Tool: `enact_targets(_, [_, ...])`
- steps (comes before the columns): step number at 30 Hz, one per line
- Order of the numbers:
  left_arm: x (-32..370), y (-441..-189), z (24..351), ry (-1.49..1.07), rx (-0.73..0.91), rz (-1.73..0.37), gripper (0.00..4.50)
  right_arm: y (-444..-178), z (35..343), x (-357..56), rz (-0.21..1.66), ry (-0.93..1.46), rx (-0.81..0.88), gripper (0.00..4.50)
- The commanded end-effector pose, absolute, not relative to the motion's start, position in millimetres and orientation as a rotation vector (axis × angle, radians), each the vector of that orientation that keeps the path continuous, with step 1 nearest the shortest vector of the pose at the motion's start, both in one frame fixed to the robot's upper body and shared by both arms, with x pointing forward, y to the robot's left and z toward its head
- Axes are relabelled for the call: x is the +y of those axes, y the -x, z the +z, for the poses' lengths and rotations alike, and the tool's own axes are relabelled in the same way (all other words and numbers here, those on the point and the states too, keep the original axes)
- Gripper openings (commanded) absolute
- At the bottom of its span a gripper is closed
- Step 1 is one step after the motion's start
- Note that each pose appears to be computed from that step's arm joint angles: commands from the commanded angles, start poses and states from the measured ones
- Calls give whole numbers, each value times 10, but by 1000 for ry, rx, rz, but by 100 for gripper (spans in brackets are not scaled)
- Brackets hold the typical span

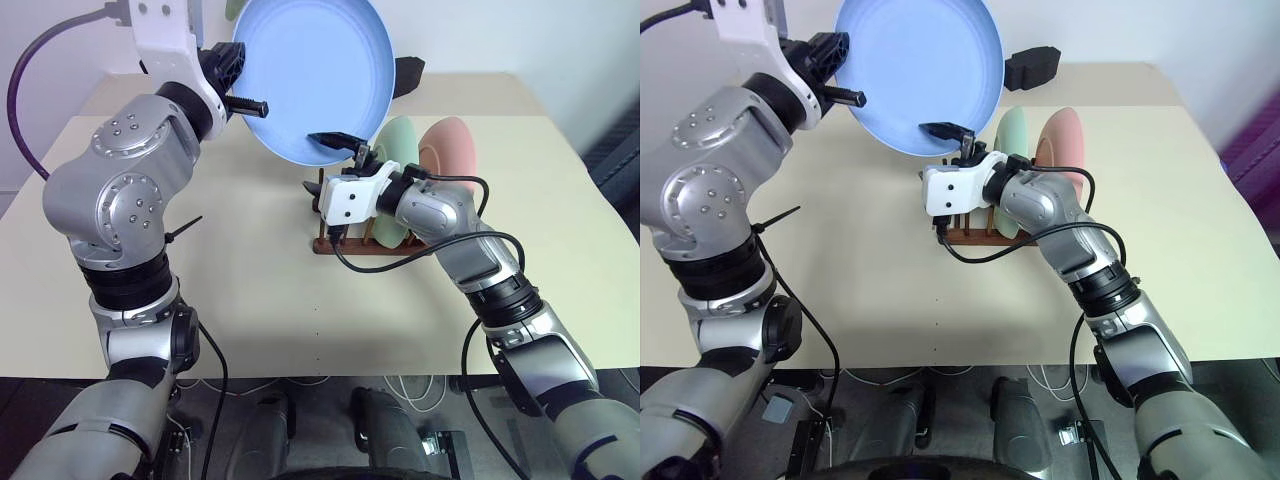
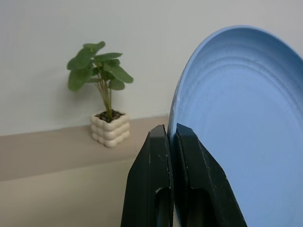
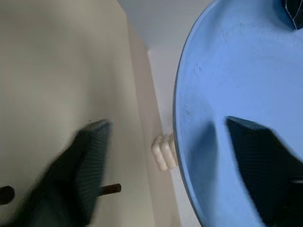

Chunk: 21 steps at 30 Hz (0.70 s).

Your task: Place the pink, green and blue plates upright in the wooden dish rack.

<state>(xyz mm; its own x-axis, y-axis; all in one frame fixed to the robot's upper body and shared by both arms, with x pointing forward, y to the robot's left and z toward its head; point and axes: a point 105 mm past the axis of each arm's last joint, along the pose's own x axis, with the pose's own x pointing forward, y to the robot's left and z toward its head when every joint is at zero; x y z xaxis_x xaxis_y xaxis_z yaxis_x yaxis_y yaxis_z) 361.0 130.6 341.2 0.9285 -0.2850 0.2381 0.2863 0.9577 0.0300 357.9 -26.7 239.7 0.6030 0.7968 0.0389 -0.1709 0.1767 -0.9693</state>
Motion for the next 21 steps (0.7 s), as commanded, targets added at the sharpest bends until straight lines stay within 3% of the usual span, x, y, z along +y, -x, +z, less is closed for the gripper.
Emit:
enact_targets(1, [1319, -3496, 3578, -4, -313, -301, 0, -3561, 2582, -241, 714, 1215, -705, 214])
enact_targets(5, [1332, -3505, 3553, 0, -304, -297, 0, -3557, 2583, -233, 714, 1218, -711, 8])
enact_targets(13, [1371, -3502, 3588, 61, -322, -299, 0, -3543, 2608, -223, 702, 1236, -742, 3])
enact_targets(16, [1415, -3477, 3641, 117, -358, -306, 91, -3529, 2650, -218, 689, 1242, -770, 0])
enact_targets(21, [1657, -3374, 3923, 232, -512, -256, 334, -3507, 2693, -200, 685, 1250, -805, 0])
